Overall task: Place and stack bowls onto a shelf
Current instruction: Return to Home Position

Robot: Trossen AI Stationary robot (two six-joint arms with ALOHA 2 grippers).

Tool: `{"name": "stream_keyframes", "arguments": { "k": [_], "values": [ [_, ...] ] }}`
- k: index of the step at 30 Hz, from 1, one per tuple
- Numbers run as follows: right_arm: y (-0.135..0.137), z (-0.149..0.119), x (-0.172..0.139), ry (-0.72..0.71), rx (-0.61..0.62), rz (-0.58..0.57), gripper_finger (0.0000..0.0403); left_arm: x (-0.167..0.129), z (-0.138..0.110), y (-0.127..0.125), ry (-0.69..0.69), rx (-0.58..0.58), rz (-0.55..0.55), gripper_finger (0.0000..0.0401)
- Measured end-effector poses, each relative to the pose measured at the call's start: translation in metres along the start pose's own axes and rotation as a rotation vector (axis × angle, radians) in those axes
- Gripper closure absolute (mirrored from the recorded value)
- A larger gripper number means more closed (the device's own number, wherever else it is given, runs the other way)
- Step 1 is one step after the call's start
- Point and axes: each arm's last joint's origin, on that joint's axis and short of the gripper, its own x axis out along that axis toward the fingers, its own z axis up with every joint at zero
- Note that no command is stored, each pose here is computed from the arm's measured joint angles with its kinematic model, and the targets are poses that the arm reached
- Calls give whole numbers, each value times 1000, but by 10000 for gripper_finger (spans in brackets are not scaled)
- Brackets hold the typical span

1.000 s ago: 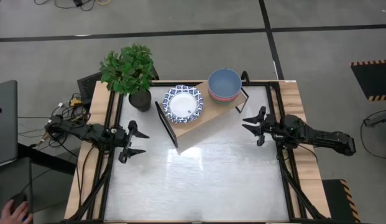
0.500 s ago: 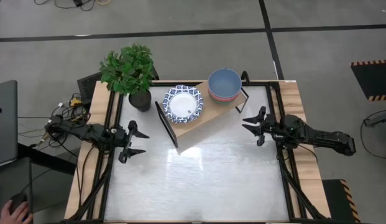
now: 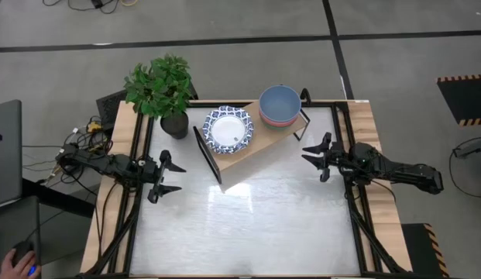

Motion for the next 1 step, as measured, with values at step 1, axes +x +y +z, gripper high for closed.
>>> {"name": "stream_keyframes", "arguments": {
  "k": [1],
  "values": [
    [0,0,0,0,0,0,253,0,0,0,0,0,0,108]
  ]
}}
